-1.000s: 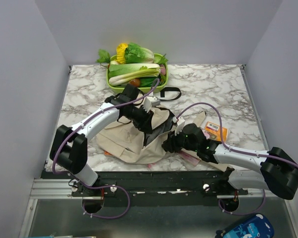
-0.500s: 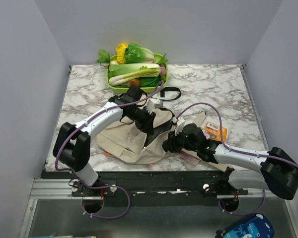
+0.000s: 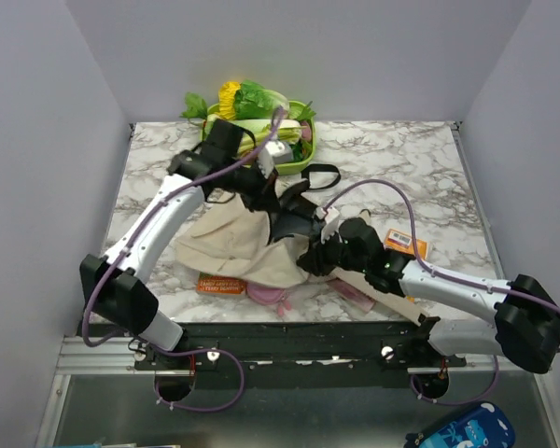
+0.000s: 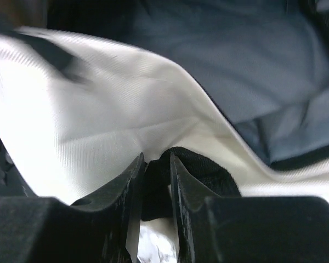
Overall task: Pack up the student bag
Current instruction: Unzip the student bag at the center of the board.
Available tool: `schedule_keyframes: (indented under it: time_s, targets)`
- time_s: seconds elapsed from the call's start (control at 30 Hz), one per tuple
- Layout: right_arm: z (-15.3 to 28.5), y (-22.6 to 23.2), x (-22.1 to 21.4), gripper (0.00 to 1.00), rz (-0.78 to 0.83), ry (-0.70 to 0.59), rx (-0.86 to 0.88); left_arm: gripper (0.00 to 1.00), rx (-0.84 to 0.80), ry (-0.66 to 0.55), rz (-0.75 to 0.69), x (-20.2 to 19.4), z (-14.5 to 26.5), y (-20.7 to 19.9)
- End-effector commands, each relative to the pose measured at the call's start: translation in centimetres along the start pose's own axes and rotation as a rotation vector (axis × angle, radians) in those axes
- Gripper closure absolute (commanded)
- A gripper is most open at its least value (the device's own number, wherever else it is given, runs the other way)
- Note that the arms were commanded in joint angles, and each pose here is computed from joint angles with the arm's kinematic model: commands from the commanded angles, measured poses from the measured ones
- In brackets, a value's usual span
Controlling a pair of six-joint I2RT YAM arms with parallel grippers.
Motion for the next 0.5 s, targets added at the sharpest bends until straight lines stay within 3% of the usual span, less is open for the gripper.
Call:
schedule_keyframes:
  time_s: [0.0, 0.13, 0.23, 0.3, 0.33, 0.47]
  targets:
    - [-0.9, 1.6, 3.1, 0.68, 0.048, 0.001, 0.087, 1.00, 0.157, -0.255, -0.173, 5.9, 10.6, -1.2]
    - [-2.5, 2.4, 4.7, 0.69, 0.045, 0.007, 0.141, 1.00, 0.277, -0.292, -0.219, 4.6, 15.1, -1.2]
    - [-4.5, 3.6, 6.3, 0.69, 0.050, 0.013, 0.196, 1.00, 0.348, -0.294, -0.218, 2.7, 15.9, 0.0]
    - [-6.4, 4.4, 5.6, 0.69, 0.055, 0.070, 0.227, 1.00, 0.411, -0.279, -0.198, 1.3, 15.5, 2.2]
    - [-7.1, 5.0, 8.1, 0.69, 0.075, 0.035, 0.246, 1.00, 0.458, -0.284, -0.203, 0.9, 15.8, 2.9]
    - [-10.1, 6.5, 9.2, 0.71, 0.087, 0.087, 0.297, 1.00, 0.649, -0.309, -0.163, -0.6, 17.5, 8.3]
Point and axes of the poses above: each gripper's point midway between its finger pads, its own z axis back along the fingers, its own y axis along the line the jaws close on, x = y × z, the point moved 1 cm from there along z, back along the fingers, and after that the axes turned 10 degrees about z, right-handed, at the moved point
